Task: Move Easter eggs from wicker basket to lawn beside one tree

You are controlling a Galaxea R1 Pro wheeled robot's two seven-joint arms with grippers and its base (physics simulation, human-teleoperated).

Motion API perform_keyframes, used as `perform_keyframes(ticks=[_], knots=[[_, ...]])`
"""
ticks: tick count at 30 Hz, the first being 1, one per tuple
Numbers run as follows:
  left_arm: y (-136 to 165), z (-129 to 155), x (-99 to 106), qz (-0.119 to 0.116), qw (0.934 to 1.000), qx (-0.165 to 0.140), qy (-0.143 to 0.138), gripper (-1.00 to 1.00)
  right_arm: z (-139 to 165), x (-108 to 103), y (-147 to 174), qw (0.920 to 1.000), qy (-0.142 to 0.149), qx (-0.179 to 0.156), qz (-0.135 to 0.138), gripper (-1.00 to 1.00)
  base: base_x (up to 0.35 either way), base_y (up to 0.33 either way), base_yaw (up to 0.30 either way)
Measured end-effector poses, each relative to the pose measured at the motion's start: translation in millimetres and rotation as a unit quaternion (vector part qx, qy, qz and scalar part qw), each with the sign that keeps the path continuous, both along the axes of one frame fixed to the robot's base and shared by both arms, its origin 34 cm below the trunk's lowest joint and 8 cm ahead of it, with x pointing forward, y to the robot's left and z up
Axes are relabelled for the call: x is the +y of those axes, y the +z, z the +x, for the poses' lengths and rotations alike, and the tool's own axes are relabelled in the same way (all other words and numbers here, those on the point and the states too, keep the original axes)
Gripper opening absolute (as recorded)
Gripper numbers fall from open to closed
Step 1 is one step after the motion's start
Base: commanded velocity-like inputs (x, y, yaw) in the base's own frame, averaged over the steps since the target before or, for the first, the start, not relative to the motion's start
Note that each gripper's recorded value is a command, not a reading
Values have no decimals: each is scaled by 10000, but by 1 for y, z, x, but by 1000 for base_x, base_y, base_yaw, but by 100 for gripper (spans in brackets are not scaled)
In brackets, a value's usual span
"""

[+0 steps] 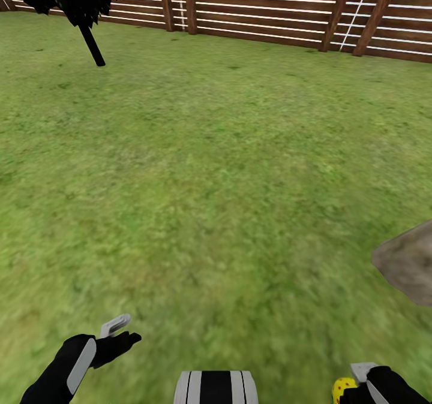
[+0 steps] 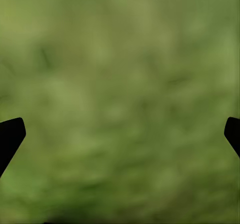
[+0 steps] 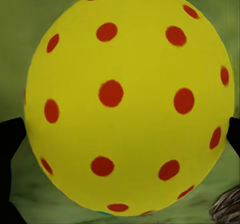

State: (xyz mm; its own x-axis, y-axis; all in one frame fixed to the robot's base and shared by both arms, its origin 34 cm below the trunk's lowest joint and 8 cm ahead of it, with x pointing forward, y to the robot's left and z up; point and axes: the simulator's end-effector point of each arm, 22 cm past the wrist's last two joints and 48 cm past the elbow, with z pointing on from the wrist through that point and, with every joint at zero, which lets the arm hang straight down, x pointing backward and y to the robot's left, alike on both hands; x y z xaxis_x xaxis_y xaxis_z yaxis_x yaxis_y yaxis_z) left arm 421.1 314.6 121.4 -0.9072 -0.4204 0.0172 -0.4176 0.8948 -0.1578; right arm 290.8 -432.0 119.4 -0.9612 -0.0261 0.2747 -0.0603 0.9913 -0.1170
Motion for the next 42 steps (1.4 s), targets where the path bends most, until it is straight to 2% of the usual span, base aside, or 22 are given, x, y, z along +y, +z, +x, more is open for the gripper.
perform_keyframes(ticks=[6, 13, 42], knots=[[0, 0, 0, -1, 10000, 0, 0, 100, 0, 1, 0, 10000, -1, 1, 5, 100, 0, 0, 0], [10, 10, 0, 1, 9999, -133, 0, 100, 10, 1, 6, 9999, 1, -141, 8, 100, -42, 0, 0], [55, 49, -7, -35, 9974, -722, 1, 100, 52, 1, 38, 9973, -4, -731, 7, 100, -341, 0, 0]])
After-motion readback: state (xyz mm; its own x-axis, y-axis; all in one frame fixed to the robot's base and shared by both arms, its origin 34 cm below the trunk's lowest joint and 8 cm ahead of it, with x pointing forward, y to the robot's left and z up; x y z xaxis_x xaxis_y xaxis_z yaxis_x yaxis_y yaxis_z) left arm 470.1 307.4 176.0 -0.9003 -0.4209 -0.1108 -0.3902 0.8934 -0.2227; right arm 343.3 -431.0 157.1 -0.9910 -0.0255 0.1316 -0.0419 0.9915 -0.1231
